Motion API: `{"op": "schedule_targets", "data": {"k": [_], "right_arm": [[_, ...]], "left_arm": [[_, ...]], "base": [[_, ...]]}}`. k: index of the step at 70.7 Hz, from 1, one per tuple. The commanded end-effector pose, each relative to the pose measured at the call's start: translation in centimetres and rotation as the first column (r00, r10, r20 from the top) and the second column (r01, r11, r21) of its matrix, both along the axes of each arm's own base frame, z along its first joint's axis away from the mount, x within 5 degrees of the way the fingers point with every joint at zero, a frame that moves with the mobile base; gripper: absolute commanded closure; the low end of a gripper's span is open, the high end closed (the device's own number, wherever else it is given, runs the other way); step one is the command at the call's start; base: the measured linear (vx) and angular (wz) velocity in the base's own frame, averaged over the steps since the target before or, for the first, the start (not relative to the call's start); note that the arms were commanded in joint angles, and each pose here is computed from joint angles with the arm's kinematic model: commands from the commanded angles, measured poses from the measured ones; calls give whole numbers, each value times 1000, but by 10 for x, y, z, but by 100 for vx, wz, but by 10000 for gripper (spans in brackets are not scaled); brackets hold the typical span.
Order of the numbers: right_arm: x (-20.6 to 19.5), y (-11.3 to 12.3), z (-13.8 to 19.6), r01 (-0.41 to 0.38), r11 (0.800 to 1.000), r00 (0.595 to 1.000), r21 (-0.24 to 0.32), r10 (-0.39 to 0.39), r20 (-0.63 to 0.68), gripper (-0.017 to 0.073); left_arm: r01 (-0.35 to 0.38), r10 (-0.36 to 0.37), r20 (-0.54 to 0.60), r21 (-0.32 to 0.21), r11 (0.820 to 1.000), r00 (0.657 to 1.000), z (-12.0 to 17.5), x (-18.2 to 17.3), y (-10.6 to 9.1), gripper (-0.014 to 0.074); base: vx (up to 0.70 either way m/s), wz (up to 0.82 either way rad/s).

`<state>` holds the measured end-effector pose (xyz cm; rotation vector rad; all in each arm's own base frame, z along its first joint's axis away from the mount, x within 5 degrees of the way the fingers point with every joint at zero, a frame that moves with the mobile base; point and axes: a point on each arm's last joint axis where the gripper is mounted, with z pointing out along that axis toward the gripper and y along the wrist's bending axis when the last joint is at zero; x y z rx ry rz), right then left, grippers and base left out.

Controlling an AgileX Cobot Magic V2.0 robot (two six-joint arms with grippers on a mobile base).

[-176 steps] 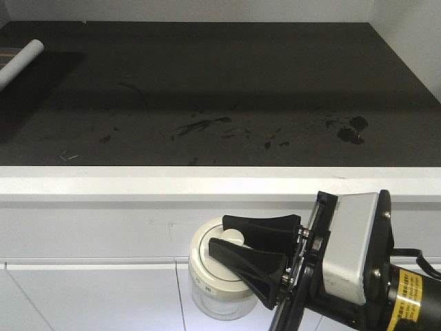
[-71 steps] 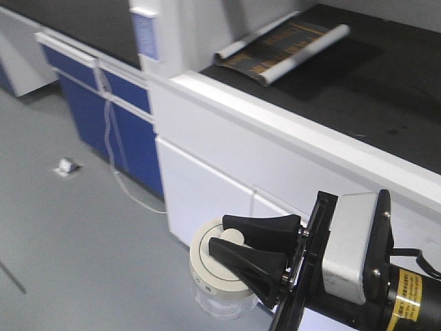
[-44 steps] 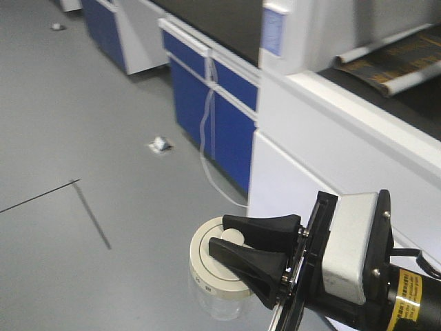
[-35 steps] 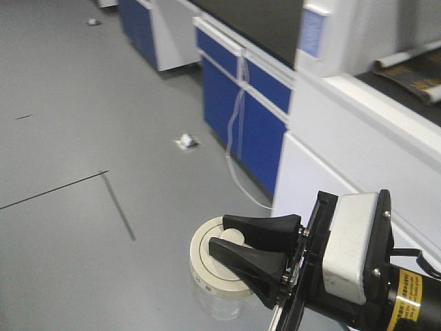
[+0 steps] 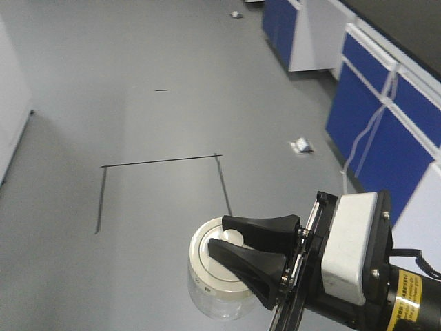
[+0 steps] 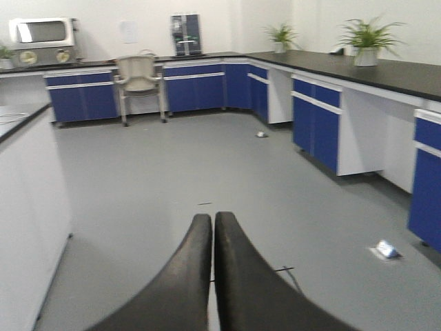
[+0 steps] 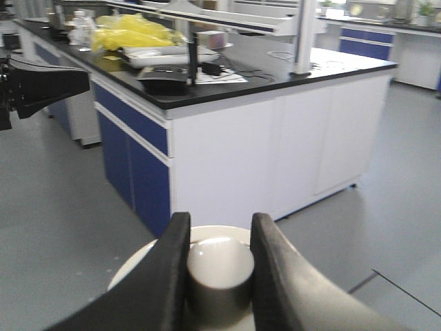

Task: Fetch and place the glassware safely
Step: 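Drive the base across the lab carrying the jar in the right gripper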

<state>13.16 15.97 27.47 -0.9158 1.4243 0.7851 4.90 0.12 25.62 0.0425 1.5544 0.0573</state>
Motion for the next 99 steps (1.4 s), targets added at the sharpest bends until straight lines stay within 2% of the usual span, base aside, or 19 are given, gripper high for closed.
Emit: {"op": "schedule_targets", "data": {"k": [1, 52, 99], "right_arm": [[-3, 3, 22, -46, 992, 998, 116, 39, 59, 563], [-3, 3, 22, -46, 992, 998, 116, 39, 59, 563], [-3, 3, 22, -46, 992, 998, 116, 39, 59, 563]], "left_arm": [[14, -13, 84, -17, 1000, 996, 14, -1, -1, 601], [14, -13, 84, -17, 1000, 996, 14, -1, -1, 601], [14, -13, 84, -17, 1000, 996, 14, -1, -1, 601]], "base": [[-1, 52], [7, 25], [27, 0]]}}
